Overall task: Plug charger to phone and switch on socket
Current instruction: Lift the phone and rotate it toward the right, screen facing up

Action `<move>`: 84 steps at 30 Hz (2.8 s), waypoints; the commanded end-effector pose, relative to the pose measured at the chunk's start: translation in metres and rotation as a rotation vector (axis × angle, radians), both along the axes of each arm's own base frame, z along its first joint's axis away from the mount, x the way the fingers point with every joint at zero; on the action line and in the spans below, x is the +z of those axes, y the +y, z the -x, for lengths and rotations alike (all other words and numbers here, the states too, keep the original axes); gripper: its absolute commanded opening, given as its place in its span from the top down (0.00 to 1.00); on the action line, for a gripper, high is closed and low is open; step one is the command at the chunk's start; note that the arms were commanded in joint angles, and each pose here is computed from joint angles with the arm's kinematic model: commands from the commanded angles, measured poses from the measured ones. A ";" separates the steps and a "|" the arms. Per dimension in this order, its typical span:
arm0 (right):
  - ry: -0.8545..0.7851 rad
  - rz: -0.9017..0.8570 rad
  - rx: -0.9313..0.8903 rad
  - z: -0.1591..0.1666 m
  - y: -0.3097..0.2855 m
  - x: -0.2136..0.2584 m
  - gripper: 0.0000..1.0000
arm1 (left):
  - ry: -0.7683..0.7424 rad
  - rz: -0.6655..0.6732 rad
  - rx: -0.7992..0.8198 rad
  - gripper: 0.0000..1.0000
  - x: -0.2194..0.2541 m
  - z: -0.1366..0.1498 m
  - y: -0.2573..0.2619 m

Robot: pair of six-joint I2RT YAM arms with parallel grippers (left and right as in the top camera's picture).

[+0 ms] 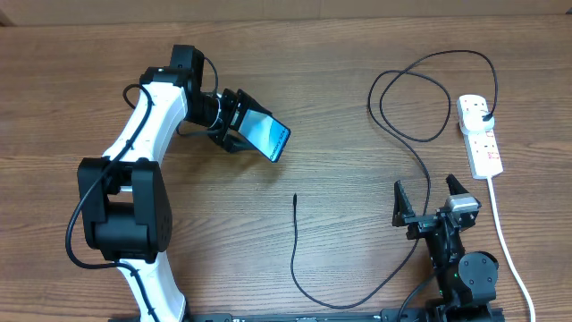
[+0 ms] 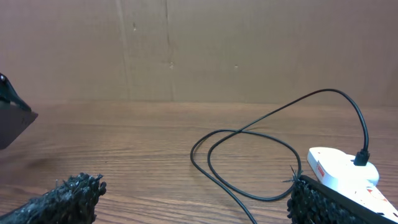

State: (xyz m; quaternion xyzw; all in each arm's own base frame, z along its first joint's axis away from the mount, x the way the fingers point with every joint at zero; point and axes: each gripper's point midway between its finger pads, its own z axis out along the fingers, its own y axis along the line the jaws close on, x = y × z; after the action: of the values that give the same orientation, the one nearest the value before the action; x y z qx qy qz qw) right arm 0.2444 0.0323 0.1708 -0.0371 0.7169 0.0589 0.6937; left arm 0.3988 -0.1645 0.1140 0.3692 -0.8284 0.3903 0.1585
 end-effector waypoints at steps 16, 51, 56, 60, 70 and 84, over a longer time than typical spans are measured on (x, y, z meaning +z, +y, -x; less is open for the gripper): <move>-0.008 0.004 0.009 0.000 0.002 -0.001 0.00 | -0.010 0.386 -0.063 0.96 0.063 0.004 -0.030; -0.008 0.004 0.009 0.000 0.002 -0.001 0.00 | 0.009 0.619 -0.096 0.96 0.102 0.011 -0.038; -0.008 0.004 0.009 0.000 0.002 -0.001 0.00 | 0.009 0.626 -0.097 0.96 0.103 0.011 -0.038; -0.008 0.004 0.009 0.000 0.002 -0.001 0.00 | 0.009 0.626 -0.097 0.96 0.104 0.011 -0.038; -0.008 0.004 0.009 0.000 0.002 -0.001 0.00 | 0.011 0.651 -0.101 0.96 0.108 0.012 -0.038; -0.008 0.004 0.009 0.000 0.002 -0.001 0.00 | -0.015 0.596 -0.102 0.96 0.098 0.010 -0.038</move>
State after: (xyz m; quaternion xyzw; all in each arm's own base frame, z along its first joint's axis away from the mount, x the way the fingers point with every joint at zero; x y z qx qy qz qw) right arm 0.2444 0.0323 0.1708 -0.0372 0.7169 0.0587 0.6937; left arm 0.3826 -0.2036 0.2050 0.2825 -0.6913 0.5970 0.2930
